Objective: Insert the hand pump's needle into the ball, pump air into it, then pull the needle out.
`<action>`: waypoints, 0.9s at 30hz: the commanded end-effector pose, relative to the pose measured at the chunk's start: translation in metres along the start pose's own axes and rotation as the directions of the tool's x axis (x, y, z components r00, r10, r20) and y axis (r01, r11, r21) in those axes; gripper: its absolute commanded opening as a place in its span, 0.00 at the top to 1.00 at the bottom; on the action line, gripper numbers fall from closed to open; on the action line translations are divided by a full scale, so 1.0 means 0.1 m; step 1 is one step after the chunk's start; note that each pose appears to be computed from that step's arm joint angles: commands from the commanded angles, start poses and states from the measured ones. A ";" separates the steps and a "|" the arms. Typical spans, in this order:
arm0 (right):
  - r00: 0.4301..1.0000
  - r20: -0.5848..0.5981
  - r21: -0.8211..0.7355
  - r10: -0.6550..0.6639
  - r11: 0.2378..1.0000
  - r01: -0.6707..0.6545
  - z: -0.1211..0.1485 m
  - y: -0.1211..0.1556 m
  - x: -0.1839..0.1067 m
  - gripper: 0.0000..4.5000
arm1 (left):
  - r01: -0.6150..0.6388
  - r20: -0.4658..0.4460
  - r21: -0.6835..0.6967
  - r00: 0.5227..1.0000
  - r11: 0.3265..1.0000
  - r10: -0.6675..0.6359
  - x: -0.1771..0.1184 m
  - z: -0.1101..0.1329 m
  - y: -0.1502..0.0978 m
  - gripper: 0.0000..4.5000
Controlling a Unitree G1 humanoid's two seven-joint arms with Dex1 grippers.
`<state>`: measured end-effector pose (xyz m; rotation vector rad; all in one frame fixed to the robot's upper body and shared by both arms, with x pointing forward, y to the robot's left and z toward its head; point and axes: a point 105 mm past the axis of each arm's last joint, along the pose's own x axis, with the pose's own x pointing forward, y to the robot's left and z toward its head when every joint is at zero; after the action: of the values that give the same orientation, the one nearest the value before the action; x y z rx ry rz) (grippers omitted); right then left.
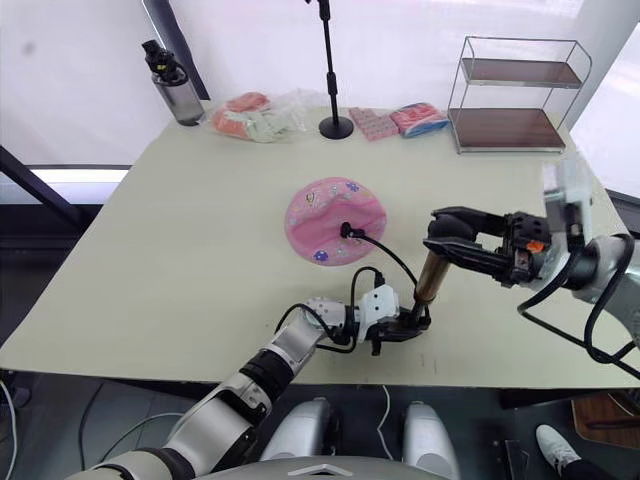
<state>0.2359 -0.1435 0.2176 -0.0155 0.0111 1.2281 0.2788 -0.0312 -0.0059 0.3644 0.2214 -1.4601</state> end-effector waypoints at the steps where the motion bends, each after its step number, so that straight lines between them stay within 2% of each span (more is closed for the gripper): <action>1: 0.997 -0.074 0.043 -0.011 0.999 0.014 -0.30 0.02 0.04 0.62 | 0.027 -0.139 -0.072 0.990 0.997 -0.037 -0.05 -0.41 -0.15 0.75; 10: 0.992 -0.117 0.074 -0.040 0.996 0.049 -0.84 0.01 0.11 0.62 | 0.022 -0.124 -0.056 0.992 0.998 -0.029 -0.05 -0.41 -0.13 0.75; 20: 0.977 -0.199 0.043 -0.072 0.996 0.082 -1.29 -0.03 0.10 0.62 | 0.033 -0.101 -0.060 0.994 0.998 -0.039 -0.05 -0.39 -0.14 0.75; 23: 0.980 -0.179 0.036 -0.084 0.995 0.092 -1.26 -0.05 0.10 0.62 | 0.035 -0.096 -0.060 0.995 0.998 -0.041 -0.05 -0.38 -0.13 0.75; 27: 0.988 -0.101 0.014 -0.115 0.993 0.117 -0.99 -0.13 0.10 0.62 | 0.040 -0.092 -0.065 0.995 0.997 -0.046 -0.05 -0.38 -0.14 0.75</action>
<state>0.2452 -0.1279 0.1335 -0.0580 0.0123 1.1837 0.2763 -0.0279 -0.0151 0.3638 0.2240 -1.4793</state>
